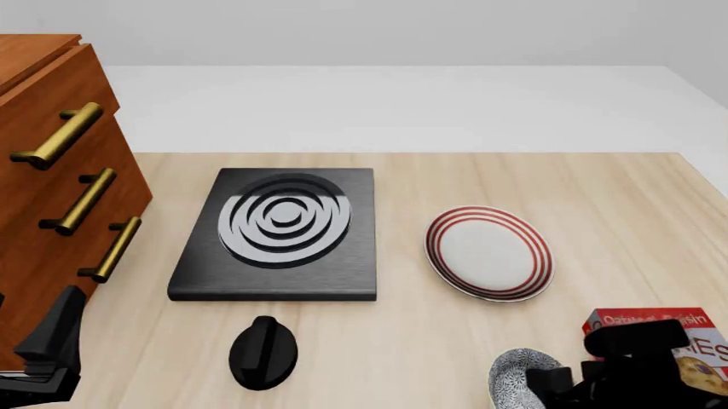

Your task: Pick the akita bowl on the ramekin and place it on the plate.

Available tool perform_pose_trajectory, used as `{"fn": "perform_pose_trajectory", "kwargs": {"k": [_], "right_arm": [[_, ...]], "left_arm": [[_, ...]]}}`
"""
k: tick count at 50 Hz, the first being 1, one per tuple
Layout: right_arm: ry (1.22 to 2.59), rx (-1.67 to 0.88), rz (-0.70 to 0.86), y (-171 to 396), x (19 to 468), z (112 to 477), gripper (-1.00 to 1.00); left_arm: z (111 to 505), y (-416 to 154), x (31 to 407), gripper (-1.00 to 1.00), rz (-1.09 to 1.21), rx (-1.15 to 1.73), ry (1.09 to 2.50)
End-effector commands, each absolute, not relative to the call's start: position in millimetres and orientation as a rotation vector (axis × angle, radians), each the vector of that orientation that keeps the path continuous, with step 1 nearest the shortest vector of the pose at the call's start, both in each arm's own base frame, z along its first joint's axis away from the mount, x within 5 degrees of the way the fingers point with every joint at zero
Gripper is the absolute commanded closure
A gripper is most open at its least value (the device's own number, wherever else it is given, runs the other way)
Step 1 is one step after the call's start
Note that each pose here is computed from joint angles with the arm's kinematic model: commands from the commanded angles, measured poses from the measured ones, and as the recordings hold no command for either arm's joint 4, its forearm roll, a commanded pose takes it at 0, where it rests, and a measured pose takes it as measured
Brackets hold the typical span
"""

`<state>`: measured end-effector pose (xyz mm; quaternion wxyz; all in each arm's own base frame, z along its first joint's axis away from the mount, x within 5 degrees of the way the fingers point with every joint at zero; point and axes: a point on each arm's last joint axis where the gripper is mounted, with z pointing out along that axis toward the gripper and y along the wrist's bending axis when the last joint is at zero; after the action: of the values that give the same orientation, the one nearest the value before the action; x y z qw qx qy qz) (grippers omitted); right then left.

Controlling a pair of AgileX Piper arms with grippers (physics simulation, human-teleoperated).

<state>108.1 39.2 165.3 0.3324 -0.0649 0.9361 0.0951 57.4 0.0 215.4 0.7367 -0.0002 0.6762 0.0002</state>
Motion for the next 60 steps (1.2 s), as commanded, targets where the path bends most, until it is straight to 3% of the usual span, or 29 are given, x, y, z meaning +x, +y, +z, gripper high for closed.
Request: {"fn": "perform_pose_trajectory", "kwargs": {"k": [1, 18, 19, 40, 56, 60], "right_arm": [[2.471, -0.147, 0.254, 39.6, 107.8, 153.4, -1.0], [2.486, -0.132, 0.275, 41.7, 106.0, 147.2, -1.0], [2.483, -0.136, 0.271, 41.3, 106.3, 148.1, 1.0], [2.466, -0.115, 0.3, 43.6, 106.7, 157.5, 1.0], [2.354, -0.138, 0.283, 38.6, 107.1, 217.7, 1.0], [2.284, -0.146, 0.278, 36.2, 106.1, 251.2, 1.0]], "left_arm": [[215.4, 0.0, 57.4, -1.0, 0.0, -0.001, 1.485], [215.3, 0.0, 57.4, -1.0, 0.001, 0.0, 1.485], [215.4, 0.0, 57.3, -1.0, 0.0, -0.001, 1.484], [215.3, 0.0, 57.5, -1.0, 0.001, 0.0, 1.486], [215.0, 0.1, 57.5, -1.0, 0.0, -0.001, 1.485], [215.0, 0.1, 57.6, -1.0, 0.001, -0.001, 1.485]]}}
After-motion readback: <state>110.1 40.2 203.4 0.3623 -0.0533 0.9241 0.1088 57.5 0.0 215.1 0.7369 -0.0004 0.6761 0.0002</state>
